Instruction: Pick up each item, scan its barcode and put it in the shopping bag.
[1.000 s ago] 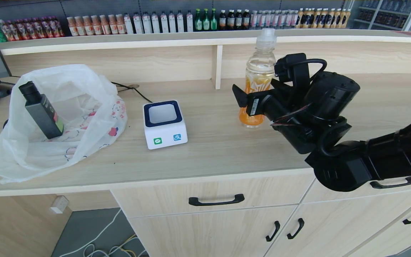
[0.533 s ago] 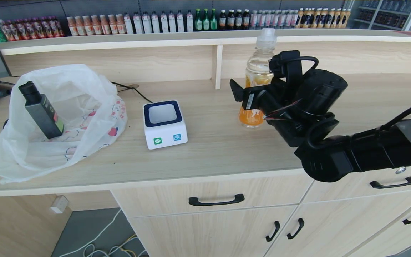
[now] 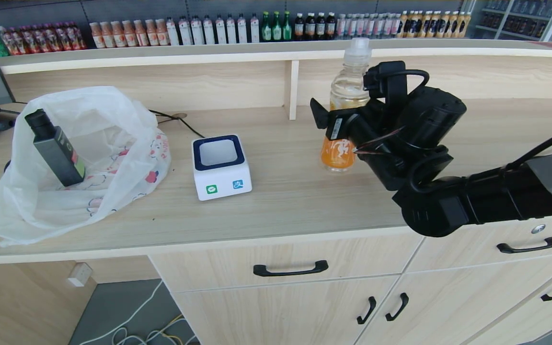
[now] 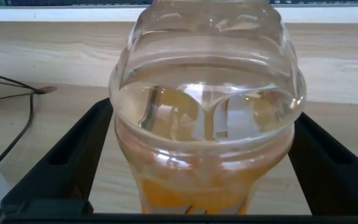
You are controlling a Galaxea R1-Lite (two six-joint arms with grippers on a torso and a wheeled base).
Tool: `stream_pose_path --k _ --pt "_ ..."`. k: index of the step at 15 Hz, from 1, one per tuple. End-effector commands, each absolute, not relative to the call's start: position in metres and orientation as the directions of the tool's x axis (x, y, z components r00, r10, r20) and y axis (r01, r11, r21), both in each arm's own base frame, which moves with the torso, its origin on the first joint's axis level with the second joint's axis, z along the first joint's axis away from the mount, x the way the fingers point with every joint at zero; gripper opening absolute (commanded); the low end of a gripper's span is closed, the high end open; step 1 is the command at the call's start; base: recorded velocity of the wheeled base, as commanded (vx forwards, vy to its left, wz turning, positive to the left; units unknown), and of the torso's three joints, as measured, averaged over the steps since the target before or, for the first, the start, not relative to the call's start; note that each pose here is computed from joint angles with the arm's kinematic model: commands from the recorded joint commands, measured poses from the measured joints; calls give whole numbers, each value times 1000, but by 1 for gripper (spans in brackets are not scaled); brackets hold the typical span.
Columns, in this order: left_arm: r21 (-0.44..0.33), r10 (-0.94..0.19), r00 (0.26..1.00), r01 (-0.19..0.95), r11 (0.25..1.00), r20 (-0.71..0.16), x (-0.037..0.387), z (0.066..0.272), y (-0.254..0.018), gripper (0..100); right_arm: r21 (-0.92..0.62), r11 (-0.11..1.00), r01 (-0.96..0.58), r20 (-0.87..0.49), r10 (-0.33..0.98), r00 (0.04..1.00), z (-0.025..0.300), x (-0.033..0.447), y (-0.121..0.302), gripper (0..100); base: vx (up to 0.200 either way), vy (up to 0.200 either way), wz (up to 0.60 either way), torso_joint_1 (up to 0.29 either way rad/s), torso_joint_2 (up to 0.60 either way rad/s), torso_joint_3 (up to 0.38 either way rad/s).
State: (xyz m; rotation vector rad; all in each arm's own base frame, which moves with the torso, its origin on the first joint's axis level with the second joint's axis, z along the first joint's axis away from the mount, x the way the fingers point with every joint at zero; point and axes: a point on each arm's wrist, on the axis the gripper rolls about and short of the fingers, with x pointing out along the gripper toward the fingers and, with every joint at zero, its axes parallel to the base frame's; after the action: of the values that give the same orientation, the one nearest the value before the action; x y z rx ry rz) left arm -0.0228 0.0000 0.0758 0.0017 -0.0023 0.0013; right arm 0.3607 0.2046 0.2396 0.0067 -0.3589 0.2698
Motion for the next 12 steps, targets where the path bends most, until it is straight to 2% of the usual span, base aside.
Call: stream_pose_path --k 1,12 --pt "2 2 1000 -2 1000 3 -23 76 0 100 -44 964 -261 343 260 902 237 362 205 100 0 0 0 0 0 0" --pt "2 2 1000 -2 1000 3 -23 76 0 100 -50 962 -267 335 268 903 232 367 205 100 0 0 0 0 0 0"
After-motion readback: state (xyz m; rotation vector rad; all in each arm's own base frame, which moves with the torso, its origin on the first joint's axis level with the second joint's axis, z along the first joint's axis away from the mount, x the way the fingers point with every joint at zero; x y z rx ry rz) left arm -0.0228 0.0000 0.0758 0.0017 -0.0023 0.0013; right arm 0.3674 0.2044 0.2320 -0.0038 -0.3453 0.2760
